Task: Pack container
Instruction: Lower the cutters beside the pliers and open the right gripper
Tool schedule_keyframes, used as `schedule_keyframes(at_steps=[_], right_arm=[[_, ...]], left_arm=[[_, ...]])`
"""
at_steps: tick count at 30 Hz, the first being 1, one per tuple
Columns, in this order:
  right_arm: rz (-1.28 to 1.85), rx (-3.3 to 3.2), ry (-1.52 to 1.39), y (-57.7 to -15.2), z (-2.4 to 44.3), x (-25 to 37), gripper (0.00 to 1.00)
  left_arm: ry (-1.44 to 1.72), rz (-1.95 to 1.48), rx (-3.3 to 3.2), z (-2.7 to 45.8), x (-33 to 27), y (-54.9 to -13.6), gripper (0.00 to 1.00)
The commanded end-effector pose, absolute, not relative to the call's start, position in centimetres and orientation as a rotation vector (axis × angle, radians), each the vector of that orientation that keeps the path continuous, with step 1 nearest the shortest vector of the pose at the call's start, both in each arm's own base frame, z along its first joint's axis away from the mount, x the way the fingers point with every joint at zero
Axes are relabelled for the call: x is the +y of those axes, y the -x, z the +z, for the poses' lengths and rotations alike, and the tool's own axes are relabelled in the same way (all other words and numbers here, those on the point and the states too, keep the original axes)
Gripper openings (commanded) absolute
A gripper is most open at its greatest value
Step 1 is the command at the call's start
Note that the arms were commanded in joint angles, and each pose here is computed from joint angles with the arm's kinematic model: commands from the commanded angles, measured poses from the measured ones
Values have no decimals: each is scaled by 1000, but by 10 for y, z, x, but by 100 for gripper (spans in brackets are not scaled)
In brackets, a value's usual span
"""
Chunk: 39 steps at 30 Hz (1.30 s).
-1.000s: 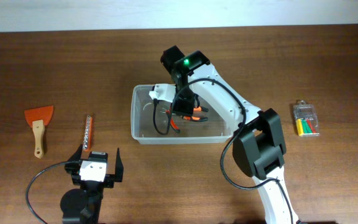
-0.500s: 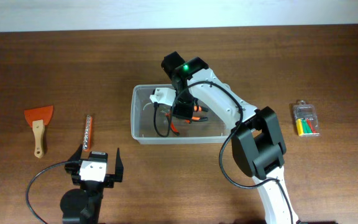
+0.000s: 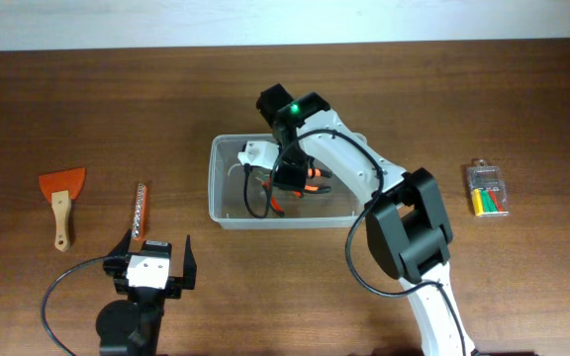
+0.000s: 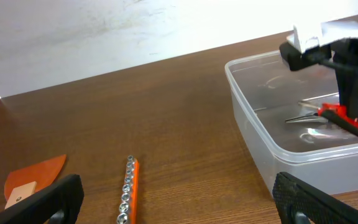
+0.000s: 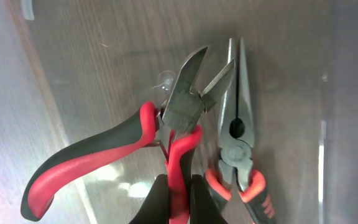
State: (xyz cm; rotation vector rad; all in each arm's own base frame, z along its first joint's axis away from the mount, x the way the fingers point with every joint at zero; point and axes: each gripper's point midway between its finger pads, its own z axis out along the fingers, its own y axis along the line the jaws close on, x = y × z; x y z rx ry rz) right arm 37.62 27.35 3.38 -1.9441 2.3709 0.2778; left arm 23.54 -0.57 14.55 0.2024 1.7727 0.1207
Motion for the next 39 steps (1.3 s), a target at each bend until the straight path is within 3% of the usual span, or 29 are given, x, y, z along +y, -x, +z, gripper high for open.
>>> schedule_keyframes(at_steps=[1,12,15,30,34,37,39], right_arm=[[334,2399,1948,-370,22,275,4],[333,2408,1928,-374,22,271,5],[333,2412,1924,-375,22,269,16],[331,2466,1834,-380,31,272,21],[325,2455,1811,-386,53,275,32],[317,2430,1799,-391,78,278,47],[293,2411,1788,-396,100,278,61]], left_arm=[[-200,112,1770,145,-6,-235,99],[-200,112,1770,145,-6,-235,99],[-200,112,1770,145,-6,-235,99],[-200,112,1770,145,-6,-235,99],[-200,112,1770,145,-6,-235,99],[-200,112,1770,145,-6,-235,99],[-200,112,1770,145,-6,-235,99]])
